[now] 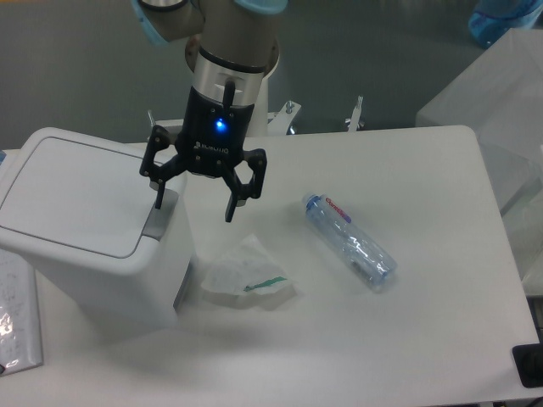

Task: Open the trash can
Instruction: 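Position the open gripper over the trash can lid's grey tab, then push the grey tab down to flip the lid open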

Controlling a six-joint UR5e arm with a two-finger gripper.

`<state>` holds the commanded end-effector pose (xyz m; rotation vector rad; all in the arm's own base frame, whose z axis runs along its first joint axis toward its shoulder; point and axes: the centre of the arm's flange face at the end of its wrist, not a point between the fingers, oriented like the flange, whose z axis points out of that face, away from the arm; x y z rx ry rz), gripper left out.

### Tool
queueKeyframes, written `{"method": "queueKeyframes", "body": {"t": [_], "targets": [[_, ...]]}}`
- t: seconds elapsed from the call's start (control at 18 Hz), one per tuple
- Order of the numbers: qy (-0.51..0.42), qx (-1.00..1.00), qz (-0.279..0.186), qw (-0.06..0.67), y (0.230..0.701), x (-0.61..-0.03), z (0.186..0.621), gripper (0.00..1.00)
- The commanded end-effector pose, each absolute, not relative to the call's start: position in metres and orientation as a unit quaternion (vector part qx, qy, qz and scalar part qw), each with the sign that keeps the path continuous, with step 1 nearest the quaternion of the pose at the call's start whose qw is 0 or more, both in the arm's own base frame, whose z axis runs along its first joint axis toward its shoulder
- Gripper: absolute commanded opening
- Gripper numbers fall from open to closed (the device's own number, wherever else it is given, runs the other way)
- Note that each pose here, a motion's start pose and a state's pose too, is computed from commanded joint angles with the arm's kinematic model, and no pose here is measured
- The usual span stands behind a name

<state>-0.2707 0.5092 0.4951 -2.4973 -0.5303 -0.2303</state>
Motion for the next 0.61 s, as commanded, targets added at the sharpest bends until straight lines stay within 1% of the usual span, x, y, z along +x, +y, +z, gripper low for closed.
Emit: {"method": "queueKeyframes", "body": {"t": [0.61], "targets": [[-0.202, -0.938, -0.079, 0.269, 0.517, -0.279, 0.474, 1.00]]}}
